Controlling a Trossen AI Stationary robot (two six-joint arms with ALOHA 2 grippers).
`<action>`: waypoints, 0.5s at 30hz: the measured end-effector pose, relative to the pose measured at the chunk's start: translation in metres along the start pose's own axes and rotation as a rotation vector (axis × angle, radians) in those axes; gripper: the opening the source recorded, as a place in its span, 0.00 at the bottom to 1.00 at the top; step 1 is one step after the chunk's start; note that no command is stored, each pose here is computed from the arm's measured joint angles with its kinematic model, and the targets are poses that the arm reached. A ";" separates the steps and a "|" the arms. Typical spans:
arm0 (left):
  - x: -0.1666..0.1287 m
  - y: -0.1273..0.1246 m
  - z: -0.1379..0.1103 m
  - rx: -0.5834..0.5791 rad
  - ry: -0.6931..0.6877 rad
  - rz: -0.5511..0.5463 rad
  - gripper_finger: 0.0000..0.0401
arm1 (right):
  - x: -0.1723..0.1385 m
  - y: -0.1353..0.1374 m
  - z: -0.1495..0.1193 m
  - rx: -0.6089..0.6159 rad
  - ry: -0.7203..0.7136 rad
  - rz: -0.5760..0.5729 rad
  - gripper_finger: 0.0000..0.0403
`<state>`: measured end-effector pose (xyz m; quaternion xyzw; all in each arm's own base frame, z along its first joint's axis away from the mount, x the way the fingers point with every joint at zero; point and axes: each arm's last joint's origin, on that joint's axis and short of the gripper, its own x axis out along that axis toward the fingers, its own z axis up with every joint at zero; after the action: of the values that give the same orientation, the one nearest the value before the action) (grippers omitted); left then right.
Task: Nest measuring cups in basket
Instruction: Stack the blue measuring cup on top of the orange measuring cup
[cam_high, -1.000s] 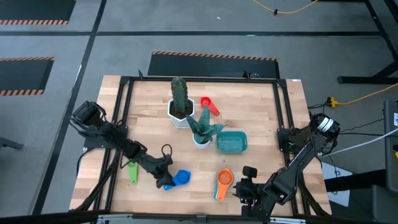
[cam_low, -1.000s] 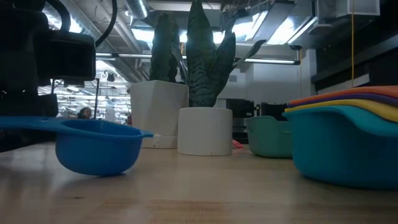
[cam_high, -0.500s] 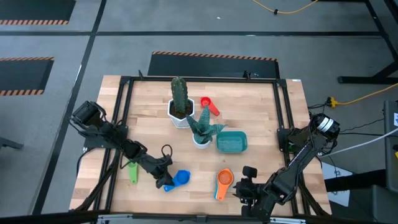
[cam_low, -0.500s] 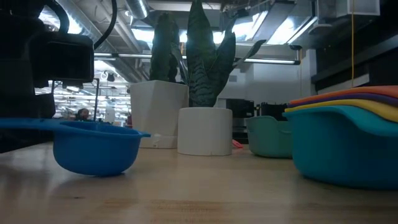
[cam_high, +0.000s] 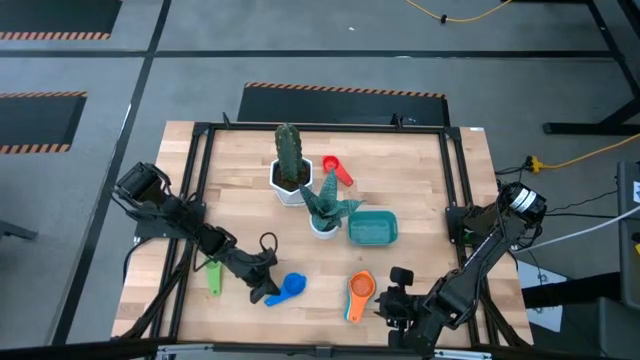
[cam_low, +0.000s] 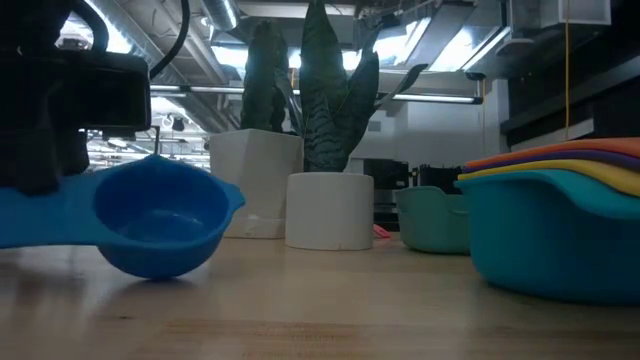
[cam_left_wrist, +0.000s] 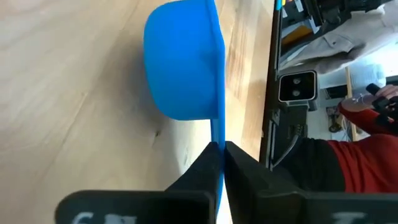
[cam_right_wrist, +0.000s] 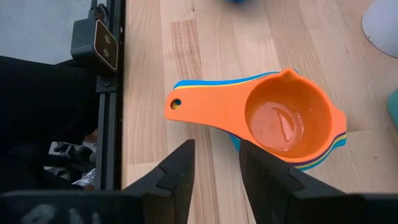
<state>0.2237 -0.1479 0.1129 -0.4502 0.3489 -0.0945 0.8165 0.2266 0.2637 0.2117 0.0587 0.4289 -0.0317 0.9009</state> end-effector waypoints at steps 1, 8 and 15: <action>0.000 0.000 0.000 0.001 -0.004 0.002 0.02 | 0.000 0.000 0.000 0.000 0.000 0.000 0.32; 0.000 -0.002 0.002 0.030 -0.052 -0.011 0.02 | 0.000 0.000 0.000 0.002 -0.003 0.003 0.32; -0.002 -0.016 0.011 0.091 -0.214 -0.118 0.02 | 0.000 0.002 0.003 0.014 -0.020 0.024 0.32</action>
<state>0.2320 -0.1484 0.1307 -0.4401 0.2281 -0.1093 0.8616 0.2292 0.2655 0.2133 0.0699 0.4187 -0.0247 0.9051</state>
